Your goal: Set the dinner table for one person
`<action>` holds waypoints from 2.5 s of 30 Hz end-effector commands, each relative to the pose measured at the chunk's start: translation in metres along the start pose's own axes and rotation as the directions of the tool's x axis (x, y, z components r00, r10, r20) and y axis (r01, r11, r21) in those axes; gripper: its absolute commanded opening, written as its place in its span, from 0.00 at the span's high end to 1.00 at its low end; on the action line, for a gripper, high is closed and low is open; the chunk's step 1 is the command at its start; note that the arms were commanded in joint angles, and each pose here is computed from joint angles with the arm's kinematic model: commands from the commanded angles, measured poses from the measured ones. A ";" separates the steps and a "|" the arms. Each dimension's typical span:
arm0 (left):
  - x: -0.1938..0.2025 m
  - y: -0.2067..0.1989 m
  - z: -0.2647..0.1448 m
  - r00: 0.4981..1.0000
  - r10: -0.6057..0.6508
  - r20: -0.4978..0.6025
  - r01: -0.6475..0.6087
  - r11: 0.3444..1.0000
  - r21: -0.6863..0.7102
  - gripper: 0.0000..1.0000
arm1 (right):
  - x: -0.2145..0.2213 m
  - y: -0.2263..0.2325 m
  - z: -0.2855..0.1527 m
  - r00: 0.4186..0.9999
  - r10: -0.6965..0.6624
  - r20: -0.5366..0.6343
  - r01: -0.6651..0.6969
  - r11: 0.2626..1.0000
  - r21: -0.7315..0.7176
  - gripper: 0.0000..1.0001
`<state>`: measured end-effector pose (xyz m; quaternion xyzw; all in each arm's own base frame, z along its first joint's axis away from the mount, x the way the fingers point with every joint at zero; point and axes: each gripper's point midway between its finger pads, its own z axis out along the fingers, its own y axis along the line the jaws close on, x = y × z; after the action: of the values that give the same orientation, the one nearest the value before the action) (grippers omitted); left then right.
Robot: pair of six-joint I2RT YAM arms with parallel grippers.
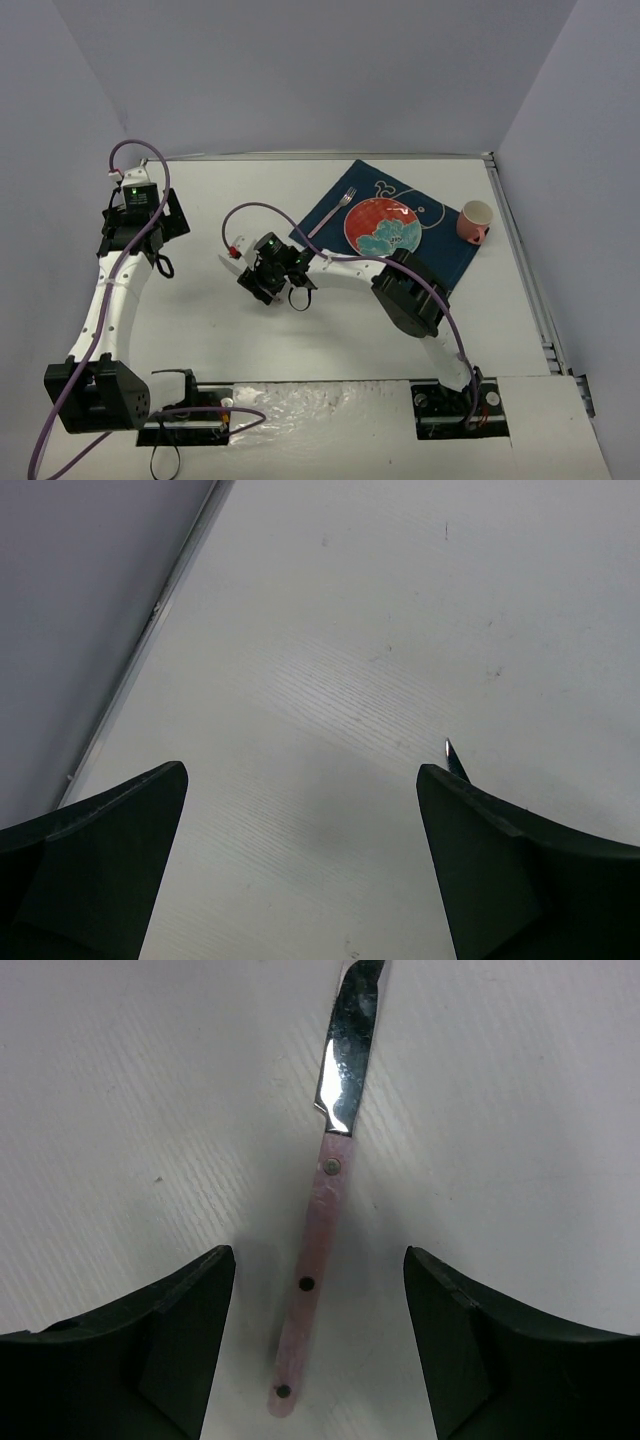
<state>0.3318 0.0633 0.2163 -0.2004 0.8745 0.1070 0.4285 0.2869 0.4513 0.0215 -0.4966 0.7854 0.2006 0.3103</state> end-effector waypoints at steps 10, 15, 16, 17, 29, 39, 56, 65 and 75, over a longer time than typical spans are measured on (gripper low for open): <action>-0.024 -0.002 -0.004 0.996 -0.024 0.083 0.023 1.000 0.010 0.03 | -0.024 -0.008 0.016 0.999 -0.020 0.045 0.017 0.998 0.054 0.59; -0.024 -0.003 -0.003 0.996 -0.022 0.082 0.021 1.000 0.011 0.03 | -0.021 -0.012 0.020 0.999 -0.015 0.034 0.012 0.997 0.082 0.69; -0.024 -0.003 -0.004 0.996 -0.022 0.081 0.021 1.000 0.012 0.03 | -0.020 -0.013 0.020 0.999 -0.016 0.032 0.013 0.996 0.088 0.72; -0.024 -0.003 -0.004 0.997 -0.021 0.080 0.020 1.000 0.013 0.03 | -0.019 -0.014 0.021 0.999 -0.016 0.030 0.014 0.996 0.094 0.74; -0.023 -0.005 -0.002 0.997 -0.022 0.074 0.021 1.000 0.020 0.03 | 0.005 -0.027 -0.012 1.000 0.021 0.003 -0.021 0.983 0.181 1.00; -0.021 -0.008 0.003 0.997 -0.049 0.051 0.046 0.998 0.048 0.03 | 0.016 -0.045 -0.130 0.963 0.191 0.189 -0.244 0.916 0.319 1.00; -0.021 -0.012 0.006 0.997 -0.067 0.035 0.064 0.996 0.067 0.03 | 0.151 -0.180 -0.285 0.401 0.597 0.695 -0.899 0.110 0.424 1.00; -0.022 -0.011 0.004 0.997 -0.068 0.038 0.065 0.996 0.068 0.03 | 0.213 -0.200 -0.267 0.232 0.656 0.719 -0.895 -0.146 0.422 1.00; -0.021 -0.013 0.004 0.997 -0.070 0.033 0.067 0.995 0.074 0.03 | 0.252 -0.222 -0.259 0.212 0.674 0.708 -0.859 -0.217 0.464 1.00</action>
<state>0.3405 0.0556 0.2036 -0.2002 0.8845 0.0713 0.4153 0.3107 0.0387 0.0251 0.3312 0.8781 -0.0169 0.3449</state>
